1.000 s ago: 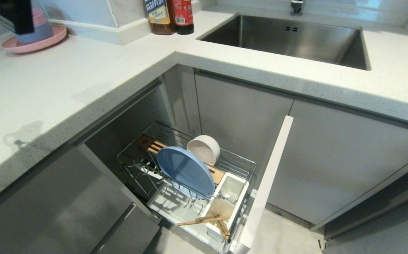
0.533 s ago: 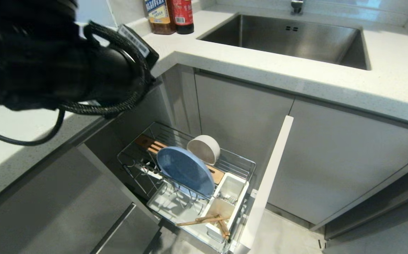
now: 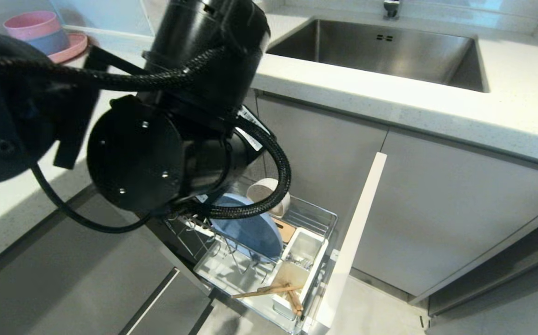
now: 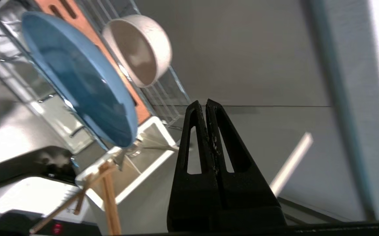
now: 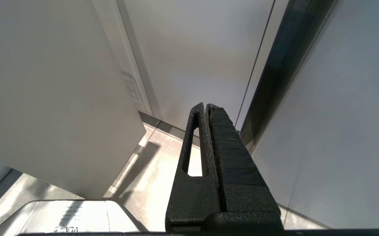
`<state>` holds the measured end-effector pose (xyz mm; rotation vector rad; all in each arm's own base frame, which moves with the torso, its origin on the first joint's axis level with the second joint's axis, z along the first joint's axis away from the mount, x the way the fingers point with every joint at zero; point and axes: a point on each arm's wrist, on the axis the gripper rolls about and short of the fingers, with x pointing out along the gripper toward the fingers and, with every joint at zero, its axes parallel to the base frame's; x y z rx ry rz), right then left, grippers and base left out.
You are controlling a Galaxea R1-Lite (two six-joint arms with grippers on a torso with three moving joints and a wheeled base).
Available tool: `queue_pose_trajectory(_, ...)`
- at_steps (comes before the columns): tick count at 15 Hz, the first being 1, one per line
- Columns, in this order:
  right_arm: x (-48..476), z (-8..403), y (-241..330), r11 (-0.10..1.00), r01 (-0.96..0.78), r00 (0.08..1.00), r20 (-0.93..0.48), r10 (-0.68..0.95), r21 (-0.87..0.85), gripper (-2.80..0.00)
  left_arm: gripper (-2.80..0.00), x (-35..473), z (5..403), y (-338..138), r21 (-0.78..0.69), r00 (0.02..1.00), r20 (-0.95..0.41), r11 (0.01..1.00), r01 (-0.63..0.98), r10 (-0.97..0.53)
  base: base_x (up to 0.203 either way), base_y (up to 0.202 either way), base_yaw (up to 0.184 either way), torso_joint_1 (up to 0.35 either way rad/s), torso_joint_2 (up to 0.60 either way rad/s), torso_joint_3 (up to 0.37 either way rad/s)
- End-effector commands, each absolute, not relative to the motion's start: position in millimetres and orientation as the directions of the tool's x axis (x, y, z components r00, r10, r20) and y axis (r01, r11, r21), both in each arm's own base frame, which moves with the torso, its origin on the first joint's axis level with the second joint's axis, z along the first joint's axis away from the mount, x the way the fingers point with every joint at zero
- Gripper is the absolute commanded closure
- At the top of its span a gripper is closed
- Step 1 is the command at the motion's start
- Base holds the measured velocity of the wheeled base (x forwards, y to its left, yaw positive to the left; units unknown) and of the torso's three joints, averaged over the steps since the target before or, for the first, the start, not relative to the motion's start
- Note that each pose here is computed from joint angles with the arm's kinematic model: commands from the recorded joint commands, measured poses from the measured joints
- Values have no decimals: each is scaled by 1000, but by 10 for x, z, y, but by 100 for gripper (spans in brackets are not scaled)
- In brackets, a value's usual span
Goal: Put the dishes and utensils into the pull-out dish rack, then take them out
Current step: Take the plate out of the cupboard
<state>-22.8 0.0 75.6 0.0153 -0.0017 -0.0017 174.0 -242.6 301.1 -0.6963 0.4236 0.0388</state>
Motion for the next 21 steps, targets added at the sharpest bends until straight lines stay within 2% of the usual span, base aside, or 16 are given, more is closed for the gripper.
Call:
queue_pose_trajectory(1,-228,756,0,1000,2,1000,1,-2,15,0,0,1791,2897,-2534,-580,908,-411,790,-196,-77,0,0,0,0,0,0)
queue_pose_trajectory(2,-227,752,0,1000,2,1000,0,-2,15,0,-280,1790,2877,-2544,-569,906,-418,797,-201,-70,0,0,0,0,0,0)
queue_pose_trajectory(7,-227,752,0,1000,2,1000,0,-2,15,0,-280,1867,2781,-2536,-649,892,-450,700,-299,-35,0,0,0,0,0,0)
queue_pose_trajectory(13,-227,752,0,1000,2,1000,0,-2,15,0,-280,2002,2592,-2531,-593,863,-504,712,-376,36,0,0,0,0,0,0)
queue_pose_trajectory(21,-227,752,0,1000,2,1000,0,-2,15,0,-280,2429,2018,-2702,-492,801,-576,713,-499,163,0,0,0,0,0,0)
